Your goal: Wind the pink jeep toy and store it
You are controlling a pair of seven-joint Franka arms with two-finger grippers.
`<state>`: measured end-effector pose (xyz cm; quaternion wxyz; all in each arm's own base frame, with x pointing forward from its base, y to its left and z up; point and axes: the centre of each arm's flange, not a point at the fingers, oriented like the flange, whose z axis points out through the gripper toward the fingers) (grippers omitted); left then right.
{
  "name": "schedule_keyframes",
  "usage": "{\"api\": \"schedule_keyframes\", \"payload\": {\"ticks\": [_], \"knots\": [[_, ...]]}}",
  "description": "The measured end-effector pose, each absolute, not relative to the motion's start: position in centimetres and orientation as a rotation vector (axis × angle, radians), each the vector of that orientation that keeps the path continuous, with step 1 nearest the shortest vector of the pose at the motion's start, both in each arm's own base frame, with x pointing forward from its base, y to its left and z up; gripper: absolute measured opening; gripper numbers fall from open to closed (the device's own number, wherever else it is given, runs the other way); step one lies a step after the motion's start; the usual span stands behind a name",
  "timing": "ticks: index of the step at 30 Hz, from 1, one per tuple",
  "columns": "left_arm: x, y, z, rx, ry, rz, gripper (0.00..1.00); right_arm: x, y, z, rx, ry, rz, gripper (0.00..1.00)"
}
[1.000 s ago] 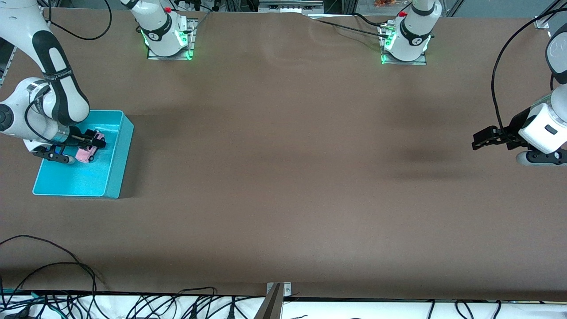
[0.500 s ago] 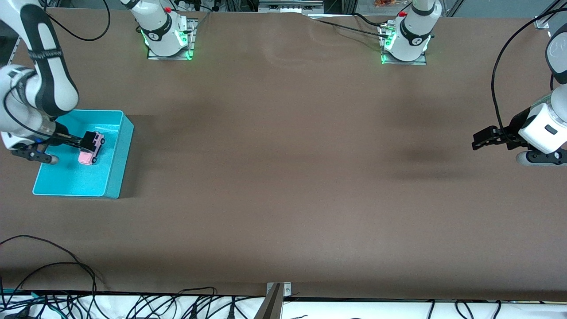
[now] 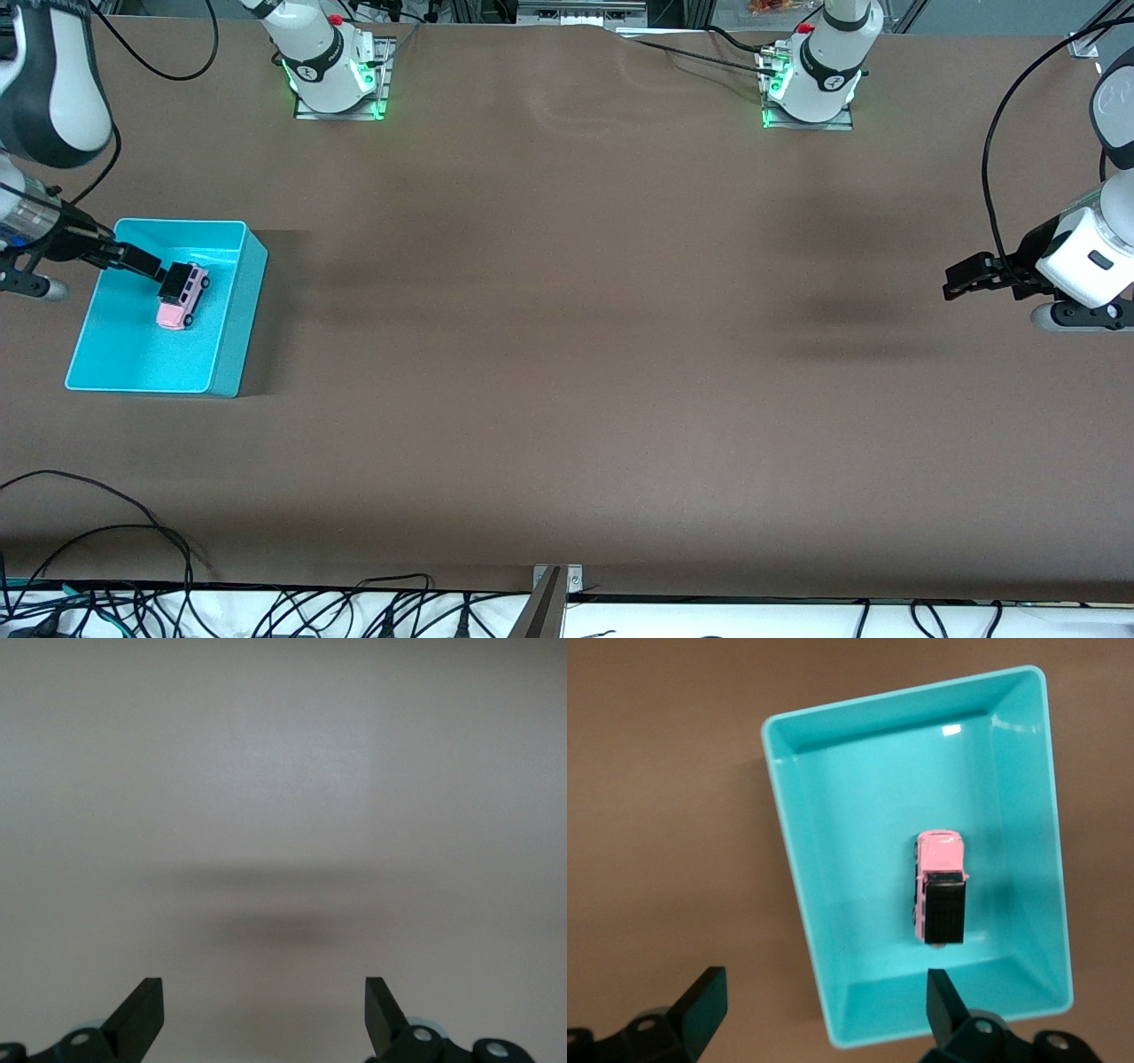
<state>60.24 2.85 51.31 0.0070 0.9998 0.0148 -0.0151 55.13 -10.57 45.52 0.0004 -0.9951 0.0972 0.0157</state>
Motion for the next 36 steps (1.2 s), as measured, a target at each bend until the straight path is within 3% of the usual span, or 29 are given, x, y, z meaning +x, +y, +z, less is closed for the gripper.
{"api": "schedule_keyframes", "payload": {"ticks": [6, 13, 26, 36], "knots": [[60.2, 2.8, 51.3, 3.127, 0.046, -0.047, 1.0, 56.1, -6.9, 53.3, -3.122, 0.248, 0.108, 1.0], [60.2, 2.9, 51.3, 3.127, 0.046, -0.048, 1.0, 56.1, -3.3, 58.7, -3.118, 0.22, 0.128, 1.0], [60.2, 2.9, 51.3, 3.127, 0.046, -0.048, 1.0, 56.7, 3.5, 60.3, -3.082, 0.145, 0.082, 1.0], [60.2, 2.9, 51.3, 3.127, 0.046, -0.048, 1.0, 56.8, 2.8, 60.9, -3.08, 0.155, 0.062, 1.0]]}}
